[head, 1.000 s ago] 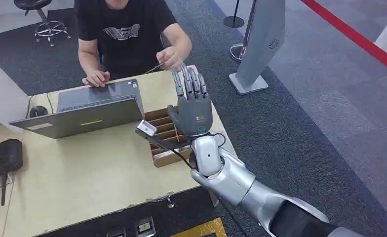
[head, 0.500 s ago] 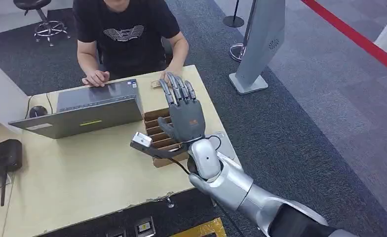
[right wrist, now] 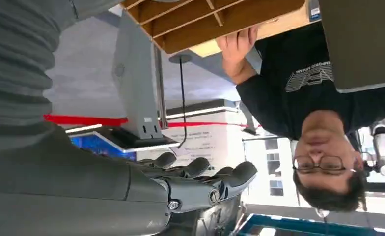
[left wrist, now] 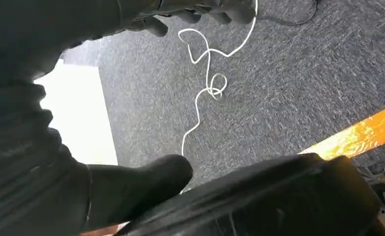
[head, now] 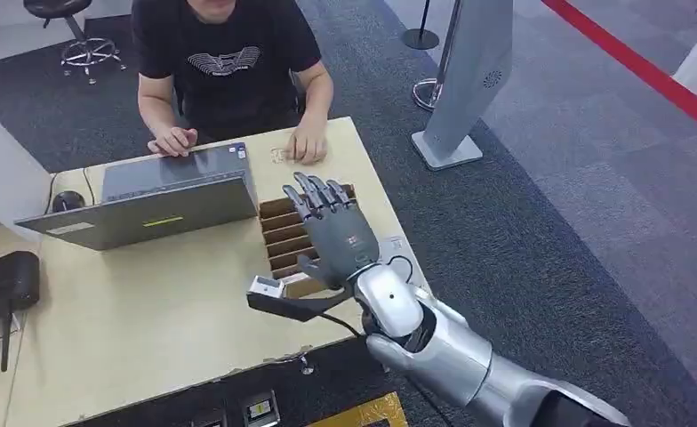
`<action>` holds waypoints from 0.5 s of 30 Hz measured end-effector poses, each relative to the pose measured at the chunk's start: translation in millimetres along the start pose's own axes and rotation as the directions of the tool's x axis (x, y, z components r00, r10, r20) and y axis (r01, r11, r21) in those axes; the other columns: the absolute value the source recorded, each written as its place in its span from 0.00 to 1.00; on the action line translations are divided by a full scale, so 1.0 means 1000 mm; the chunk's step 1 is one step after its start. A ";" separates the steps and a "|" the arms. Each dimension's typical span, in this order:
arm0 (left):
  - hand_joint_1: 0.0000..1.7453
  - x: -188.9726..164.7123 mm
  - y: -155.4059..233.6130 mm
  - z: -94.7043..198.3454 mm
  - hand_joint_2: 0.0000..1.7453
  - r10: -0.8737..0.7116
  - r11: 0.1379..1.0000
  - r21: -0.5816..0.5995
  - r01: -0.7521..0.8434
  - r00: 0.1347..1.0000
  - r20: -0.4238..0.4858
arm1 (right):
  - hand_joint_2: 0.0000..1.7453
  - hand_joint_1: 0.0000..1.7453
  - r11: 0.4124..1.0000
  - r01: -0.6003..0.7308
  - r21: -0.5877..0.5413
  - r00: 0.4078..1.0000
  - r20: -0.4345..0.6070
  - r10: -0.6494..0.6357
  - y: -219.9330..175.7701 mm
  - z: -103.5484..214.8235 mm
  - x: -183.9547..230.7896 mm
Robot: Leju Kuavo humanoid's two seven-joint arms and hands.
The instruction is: Pass the card to the sensor for recognition and then transmit it.
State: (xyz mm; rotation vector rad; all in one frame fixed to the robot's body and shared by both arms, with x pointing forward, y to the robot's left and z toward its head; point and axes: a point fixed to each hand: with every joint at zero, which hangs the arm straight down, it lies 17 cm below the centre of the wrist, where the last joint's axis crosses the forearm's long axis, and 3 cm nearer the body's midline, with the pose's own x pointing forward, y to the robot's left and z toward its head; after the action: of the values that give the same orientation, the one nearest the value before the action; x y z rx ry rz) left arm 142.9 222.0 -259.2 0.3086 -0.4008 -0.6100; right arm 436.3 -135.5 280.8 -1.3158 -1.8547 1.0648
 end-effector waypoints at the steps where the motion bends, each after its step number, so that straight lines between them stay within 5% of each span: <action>1: 0.00 -0.001 0.000 0.000 1.00 0.002 1.000 0.001 -0.002 1.000 -0.001 | 1.00 0.00 1.000 -0.014 -0.004 1.000 0.009 0.014 -0.005 0.000 0.001; 15: 0.00 -0.005 0.000 0.001 1.00 0.018 1.000 0.010 -0.017 1.000 -0.011 | 1.00 0.00 0.964 -0.266 0.019 0.950 0.176 0.259 -0.008 0.010 0.026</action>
State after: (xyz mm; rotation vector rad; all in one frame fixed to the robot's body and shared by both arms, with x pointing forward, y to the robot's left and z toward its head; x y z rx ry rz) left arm 138.9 225.3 -260.0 0.3177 -0.3953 -0.5890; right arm 416.5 -115.2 284.0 -1.5174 -1.8011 1.3882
